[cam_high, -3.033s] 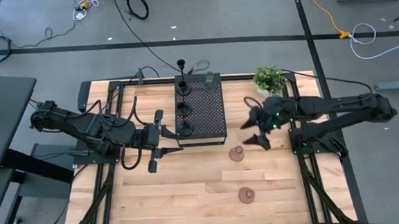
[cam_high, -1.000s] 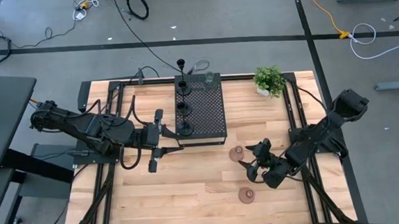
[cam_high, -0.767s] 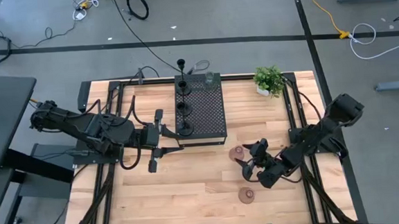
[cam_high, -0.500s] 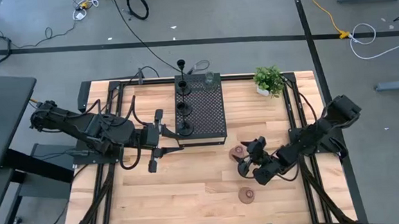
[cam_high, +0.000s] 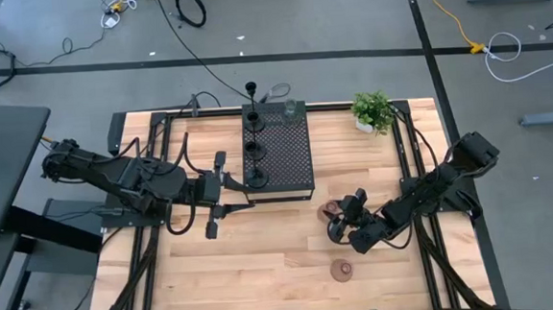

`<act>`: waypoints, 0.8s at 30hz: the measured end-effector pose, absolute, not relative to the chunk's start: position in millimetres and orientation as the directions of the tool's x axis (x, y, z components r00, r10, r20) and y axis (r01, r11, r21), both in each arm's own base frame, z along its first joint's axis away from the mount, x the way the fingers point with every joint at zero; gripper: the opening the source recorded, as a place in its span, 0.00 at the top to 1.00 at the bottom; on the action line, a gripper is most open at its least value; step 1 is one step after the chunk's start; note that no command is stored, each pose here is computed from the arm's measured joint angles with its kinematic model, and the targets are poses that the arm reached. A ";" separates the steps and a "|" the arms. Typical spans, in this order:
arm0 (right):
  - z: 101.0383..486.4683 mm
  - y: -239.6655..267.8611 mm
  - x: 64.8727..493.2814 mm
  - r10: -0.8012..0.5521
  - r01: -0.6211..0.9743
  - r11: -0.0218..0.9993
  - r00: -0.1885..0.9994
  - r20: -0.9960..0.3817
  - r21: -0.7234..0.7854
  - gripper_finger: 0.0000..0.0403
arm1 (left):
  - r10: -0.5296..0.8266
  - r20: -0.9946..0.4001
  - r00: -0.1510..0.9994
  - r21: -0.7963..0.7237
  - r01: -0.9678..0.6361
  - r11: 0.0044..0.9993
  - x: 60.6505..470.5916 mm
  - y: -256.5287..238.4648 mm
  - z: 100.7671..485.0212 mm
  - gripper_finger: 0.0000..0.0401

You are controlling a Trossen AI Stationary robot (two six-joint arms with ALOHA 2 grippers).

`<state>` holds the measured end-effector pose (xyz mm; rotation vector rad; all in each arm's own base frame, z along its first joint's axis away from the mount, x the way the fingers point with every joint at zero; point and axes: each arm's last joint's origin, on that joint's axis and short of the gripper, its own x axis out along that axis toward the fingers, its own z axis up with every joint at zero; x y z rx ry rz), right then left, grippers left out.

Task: Pick & Place candle stick holders
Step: Put the top pink candle holder on the shelf

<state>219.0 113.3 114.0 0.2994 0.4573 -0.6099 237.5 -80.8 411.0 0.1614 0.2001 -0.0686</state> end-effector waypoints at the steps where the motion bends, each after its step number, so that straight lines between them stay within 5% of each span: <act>1: 113.9 113.4 219.0 -0.475 0.606 0.783 0.726 -0.498 0.136 0.58 | -0.052 -0.203 0.978 0.152 0.084 0.985 237.5 -80.8 411.0 0.66; 4: 114.2 113.8 219.4 -0.471 0.600 0.790 0.727 -0.499 0.129 0.73 | -0.052 -0.203 0.978 0.152 0.084 0.985 237.5 -80.8 411.0 0.66; 16: 118.0 116.0 219.6 -0.430 0.575 0.802 0.744 -0.512 0.161 0.73 | -0.052 -0.203 0.978 0.152 0.084 0.985 237.5 -80.8 411.0 0.66; 24: 155.7 114.1 212.1 -0.329 0.483 0.844 0.810 -0.485 0.235 0.73 | -0.052 -0.203 0.978 0.152 0.084 0.985 237.5 -80.8 411.1 0.66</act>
